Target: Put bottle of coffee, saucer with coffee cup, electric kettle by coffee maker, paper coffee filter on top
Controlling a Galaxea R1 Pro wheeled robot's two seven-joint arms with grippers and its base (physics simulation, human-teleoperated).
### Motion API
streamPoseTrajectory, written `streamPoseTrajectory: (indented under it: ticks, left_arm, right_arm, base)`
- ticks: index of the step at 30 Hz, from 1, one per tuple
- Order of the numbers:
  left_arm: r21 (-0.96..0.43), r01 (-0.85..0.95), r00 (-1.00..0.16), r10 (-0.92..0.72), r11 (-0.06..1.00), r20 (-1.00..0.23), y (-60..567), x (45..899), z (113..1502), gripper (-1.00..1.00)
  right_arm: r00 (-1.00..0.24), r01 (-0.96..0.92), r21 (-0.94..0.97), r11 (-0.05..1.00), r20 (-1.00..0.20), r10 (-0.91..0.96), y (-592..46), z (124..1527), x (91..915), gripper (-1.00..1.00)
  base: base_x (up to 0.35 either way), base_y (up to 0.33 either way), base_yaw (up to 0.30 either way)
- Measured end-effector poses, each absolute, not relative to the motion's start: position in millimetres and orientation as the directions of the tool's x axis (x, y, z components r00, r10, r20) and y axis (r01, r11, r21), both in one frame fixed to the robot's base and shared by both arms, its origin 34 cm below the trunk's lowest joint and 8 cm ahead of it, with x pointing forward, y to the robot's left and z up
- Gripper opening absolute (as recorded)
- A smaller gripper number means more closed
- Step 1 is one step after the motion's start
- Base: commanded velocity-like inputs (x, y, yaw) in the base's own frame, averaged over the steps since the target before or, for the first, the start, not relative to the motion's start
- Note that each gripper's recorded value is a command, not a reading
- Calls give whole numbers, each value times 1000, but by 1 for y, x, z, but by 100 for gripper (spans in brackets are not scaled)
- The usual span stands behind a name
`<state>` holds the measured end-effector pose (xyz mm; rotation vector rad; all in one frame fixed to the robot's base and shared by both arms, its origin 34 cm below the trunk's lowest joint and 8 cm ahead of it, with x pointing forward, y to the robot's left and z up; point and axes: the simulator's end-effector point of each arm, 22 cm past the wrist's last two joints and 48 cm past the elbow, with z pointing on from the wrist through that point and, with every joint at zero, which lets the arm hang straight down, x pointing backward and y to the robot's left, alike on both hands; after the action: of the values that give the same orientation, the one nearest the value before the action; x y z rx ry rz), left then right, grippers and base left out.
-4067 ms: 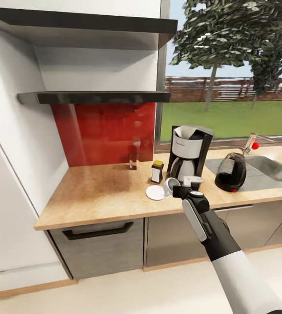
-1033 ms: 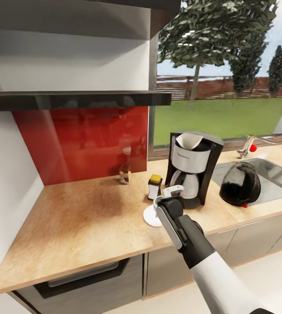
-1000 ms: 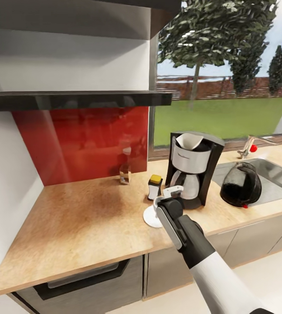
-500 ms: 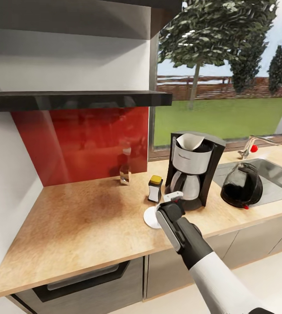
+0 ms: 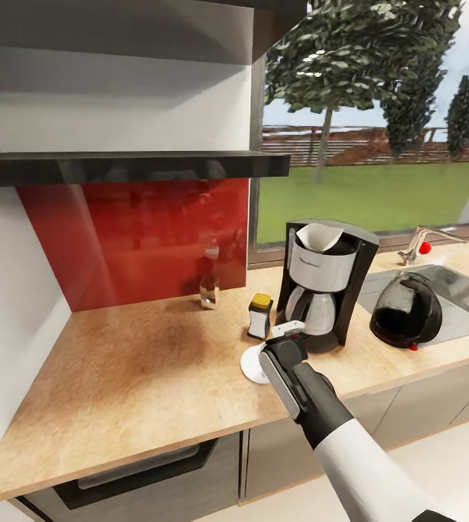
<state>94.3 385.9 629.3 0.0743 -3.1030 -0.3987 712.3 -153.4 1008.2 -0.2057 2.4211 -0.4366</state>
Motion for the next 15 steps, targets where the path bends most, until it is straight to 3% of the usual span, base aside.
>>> streamPoseTrajectory:
  ticks: [10,15]
  left_arm:
    - [253,-45,-999,-48,966,6,386,94,629,100]
    - [253,-45,-999,-48,966,6,386,94,629,100]
  right_arm:
    - [-785,-42,-371,928,-562,-260,-156,998,709,-100]
    - [-785,-42,-370,928,-562,-260,-156,998,709,-100]
  base:
    - [17,5,0]
    - [127,96,0]
